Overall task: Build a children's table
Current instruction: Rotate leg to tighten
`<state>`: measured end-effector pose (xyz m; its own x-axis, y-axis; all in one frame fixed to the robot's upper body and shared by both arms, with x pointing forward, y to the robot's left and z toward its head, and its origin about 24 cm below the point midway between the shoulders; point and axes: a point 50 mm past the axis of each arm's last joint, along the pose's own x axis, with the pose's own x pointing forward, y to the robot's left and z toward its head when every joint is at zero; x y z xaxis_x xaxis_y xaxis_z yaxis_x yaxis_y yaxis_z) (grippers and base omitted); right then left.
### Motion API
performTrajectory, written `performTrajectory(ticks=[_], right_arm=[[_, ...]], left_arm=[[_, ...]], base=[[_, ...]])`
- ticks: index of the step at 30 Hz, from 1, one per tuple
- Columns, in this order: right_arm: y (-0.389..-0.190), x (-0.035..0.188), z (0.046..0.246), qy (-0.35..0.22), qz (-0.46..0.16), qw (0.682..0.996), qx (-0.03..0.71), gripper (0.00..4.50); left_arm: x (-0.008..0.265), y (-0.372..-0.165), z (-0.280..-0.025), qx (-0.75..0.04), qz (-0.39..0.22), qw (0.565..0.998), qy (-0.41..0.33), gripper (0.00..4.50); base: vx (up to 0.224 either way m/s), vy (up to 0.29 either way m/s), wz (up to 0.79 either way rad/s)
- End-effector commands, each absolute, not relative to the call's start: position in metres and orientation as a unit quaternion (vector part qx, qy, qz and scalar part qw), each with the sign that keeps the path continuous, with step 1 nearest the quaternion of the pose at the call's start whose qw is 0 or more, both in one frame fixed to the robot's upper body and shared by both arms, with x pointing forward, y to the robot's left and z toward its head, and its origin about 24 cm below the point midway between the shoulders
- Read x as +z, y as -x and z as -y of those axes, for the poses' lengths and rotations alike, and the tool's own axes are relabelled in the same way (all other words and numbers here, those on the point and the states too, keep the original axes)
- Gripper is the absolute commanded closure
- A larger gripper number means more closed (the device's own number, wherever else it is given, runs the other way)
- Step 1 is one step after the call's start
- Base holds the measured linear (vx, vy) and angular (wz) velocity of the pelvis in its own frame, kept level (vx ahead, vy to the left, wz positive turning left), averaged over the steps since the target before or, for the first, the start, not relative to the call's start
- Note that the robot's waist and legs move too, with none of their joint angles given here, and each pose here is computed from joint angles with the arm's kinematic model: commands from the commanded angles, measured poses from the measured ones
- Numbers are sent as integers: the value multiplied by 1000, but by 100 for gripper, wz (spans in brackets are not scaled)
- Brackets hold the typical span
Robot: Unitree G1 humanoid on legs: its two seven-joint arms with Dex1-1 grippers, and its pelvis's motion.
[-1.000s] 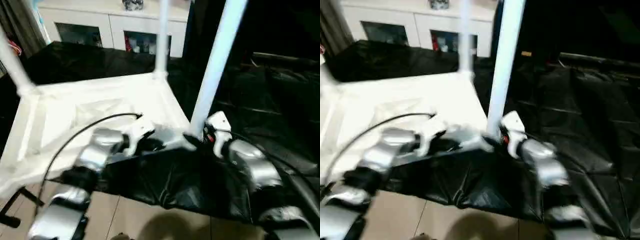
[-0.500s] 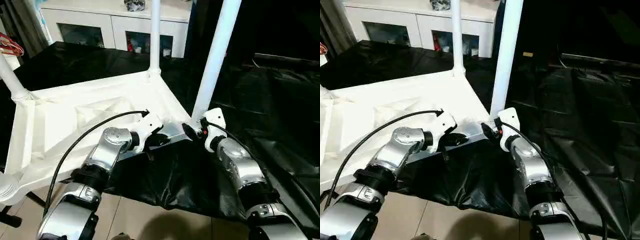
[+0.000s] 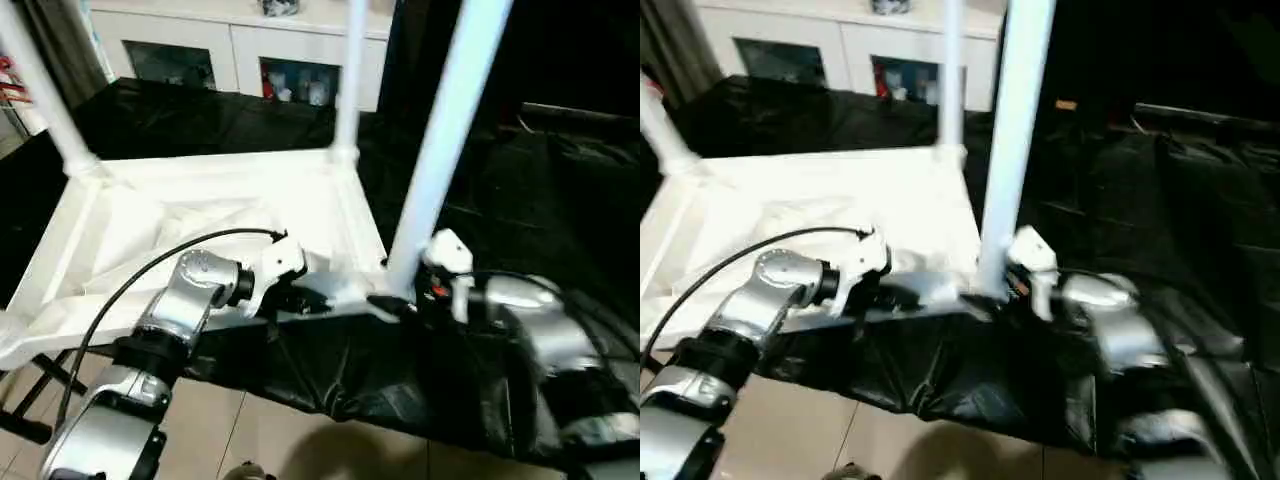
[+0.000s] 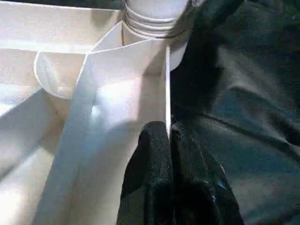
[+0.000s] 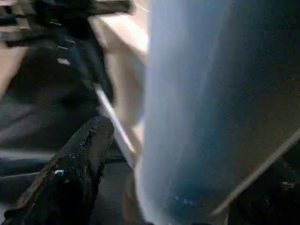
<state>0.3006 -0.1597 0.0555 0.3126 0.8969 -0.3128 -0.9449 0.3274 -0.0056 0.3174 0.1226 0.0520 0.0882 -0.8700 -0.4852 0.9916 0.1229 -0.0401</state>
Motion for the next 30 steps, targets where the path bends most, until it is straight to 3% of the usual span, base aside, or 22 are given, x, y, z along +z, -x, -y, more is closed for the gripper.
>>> performTrajectory(ticks=[1, 8, 19, 26, 27, 29, 30], right_arm=[[-289, 55, 144, 92, -132, 749, 643, 92], [-284, 49, 140, 105, -146, 733, 656, 150], [-278, 39, 125, 89, -143, 740, 651, 229], [-271, 31, 123, 51, -146, 764, 627, 253], [-270, 28, 121, 45, -147, 777, 611, 253], [-280, 19, 117, 27, -159, 831, 532, 254], [-280, 19, 117, 27, -159, 831, 532, 254]], left_arm=[[59, -314, -108, -680, -174, 697, -147, 450], [59, -314, -113, -682, -180, 694, -147, 450], [57, -316, -109, -659, -170, 720, -132, 450], [56, -320, -105, -619, -164, 759, -118, 450], [56, -322, -102, -605, -163, 771, -116, 450], [54, -325, -93, -576, -163, 792, -117, 450], [54, -325, -93, -576, -163, 792, -117, 450]], base=[[0, 0, 0], [0, 0, 0], [0, 0, 0], [0, 0, 0], [0, 0, 0], [0, 0, 0], [0, 0, 0]])
